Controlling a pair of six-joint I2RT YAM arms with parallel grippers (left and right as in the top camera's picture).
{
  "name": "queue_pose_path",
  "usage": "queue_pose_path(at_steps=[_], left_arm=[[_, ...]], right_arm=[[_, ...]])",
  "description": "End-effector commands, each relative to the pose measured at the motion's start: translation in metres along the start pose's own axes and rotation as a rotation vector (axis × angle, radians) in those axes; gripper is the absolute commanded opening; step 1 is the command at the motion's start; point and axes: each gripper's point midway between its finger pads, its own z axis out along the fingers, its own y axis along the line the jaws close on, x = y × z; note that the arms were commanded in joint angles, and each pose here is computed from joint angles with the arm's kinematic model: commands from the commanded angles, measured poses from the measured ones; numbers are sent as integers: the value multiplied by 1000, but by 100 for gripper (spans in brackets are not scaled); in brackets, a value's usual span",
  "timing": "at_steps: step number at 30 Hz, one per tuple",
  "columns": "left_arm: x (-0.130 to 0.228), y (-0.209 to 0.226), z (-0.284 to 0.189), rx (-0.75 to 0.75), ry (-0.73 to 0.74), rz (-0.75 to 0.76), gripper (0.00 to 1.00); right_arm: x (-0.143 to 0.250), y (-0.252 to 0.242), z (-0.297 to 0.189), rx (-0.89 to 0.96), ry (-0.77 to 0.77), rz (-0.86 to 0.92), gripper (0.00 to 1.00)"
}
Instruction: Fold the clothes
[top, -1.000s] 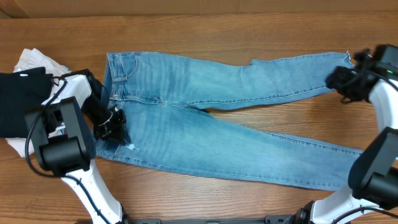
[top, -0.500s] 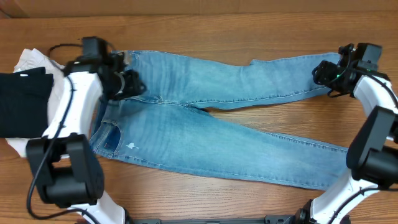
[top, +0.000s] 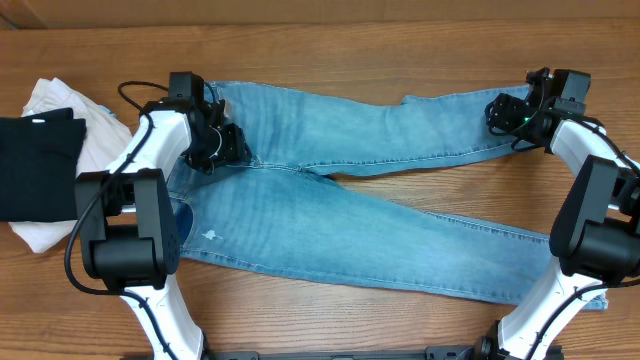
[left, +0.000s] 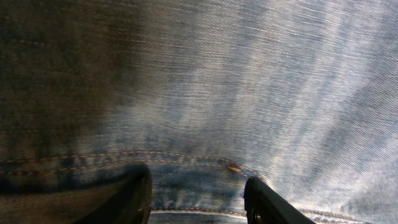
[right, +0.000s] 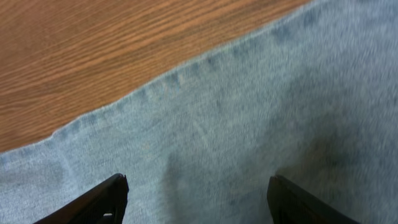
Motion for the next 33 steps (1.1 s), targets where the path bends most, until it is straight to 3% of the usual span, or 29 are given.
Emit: queue_pose_path(at_steps=[1, 6, 12, 21, 33], left_arm=[[-1, 37, -3, -109, -5, -92, 52], [0, 49, 4, -118, 8, -121, 52], [16, 58, 26, -132, 86, -163, 51], [32, 65, 27, -172, 142, -232, 48], [33, 70, 25, -173, 145, -289, 54]], right_arm=[[15, -10, 16, 31, 41, 14, 75], [31, -39, 25, 162, 84, 28, 75], [24, -74, 19, 305, 47, 41, 75], [6, -105, 8, 346, -28, 80, 73], [35, -157, -2, 460, 51, 171, 74]])
